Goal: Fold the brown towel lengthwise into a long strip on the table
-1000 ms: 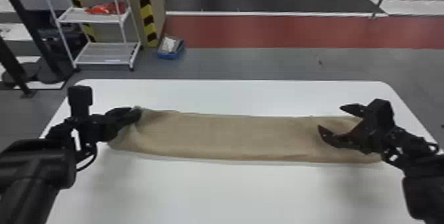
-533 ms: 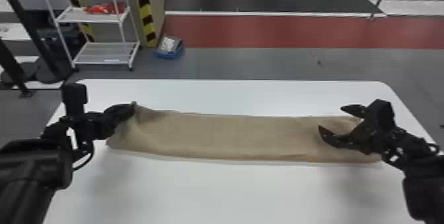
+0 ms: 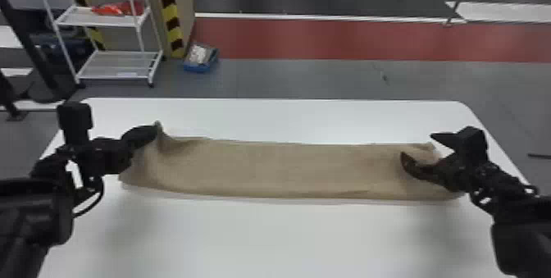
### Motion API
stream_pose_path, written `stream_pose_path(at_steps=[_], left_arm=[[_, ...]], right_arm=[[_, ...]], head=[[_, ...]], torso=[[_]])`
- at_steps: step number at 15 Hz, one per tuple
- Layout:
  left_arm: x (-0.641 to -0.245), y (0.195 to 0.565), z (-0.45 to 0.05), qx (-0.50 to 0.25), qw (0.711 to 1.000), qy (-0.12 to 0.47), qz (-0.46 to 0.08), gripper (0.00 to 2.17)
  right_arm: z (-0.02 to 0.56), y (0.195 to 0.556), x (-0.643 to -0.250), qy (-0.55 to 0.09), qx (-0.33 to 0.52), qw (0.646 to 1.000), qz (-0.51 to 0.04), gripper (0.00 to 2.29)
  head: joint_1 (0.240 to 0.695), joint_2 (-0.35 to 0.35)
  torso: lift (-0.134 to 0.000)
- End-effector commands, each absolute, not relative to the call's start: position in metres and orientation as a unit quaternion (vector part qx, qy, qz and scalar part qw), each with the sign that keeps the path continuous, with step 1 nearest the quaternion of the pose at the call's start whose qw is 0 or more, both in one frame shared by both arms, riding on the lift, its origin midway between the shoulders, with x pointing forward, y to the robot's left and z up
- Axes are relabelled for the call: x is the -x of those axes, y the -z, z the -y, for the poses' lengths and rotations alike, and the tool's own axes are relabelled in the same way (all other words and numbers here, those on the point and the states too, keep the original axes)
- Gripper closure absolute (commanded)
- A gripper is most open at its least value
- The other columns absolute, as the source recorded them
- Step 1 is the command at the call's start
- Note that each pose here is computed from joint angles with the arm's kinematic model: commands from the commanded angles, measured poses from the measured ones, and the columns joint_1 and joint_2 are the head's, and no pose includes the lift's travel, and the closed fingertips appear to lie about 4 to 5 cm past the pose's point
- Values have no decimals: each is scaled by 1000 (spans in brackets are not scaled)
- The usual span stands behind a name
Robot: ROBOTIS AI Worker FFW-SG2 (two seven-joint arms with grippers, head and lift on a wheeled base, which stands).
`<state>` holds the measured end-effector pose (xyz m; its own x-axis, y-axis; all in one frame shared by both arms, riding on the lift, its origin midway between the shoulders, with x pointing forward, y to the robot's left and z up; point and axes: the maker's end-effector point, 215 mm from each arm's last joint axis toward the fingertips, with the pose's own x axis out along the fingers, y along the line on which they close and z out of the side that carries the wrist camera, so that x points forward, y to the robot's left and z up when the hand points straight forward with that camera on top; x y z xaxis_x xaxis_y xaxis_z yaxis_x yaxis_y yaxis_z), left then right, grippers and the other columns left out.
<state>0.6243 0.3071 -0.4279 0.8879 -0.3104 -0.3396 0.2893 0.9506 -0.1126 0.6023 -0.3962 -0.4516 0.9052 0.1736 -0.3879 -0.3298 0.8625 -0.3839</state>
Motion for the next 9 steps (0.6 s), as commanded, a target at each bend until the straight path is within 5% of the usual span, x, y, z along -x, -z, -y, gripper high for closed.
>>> stream_pose_path(at_steps=[1,9], left_arm=[[-624,428,-303,28,970,159,-180,1332],[-626,429,-287,19,968,171,-181,1332]], right_arm=[[419,461,-603,-106,217,952,-188,194],[429,467,-615,-100,177,958,-203,343]], head=[[695,-76],[695,-121]], torso=[[-117],[-117]])
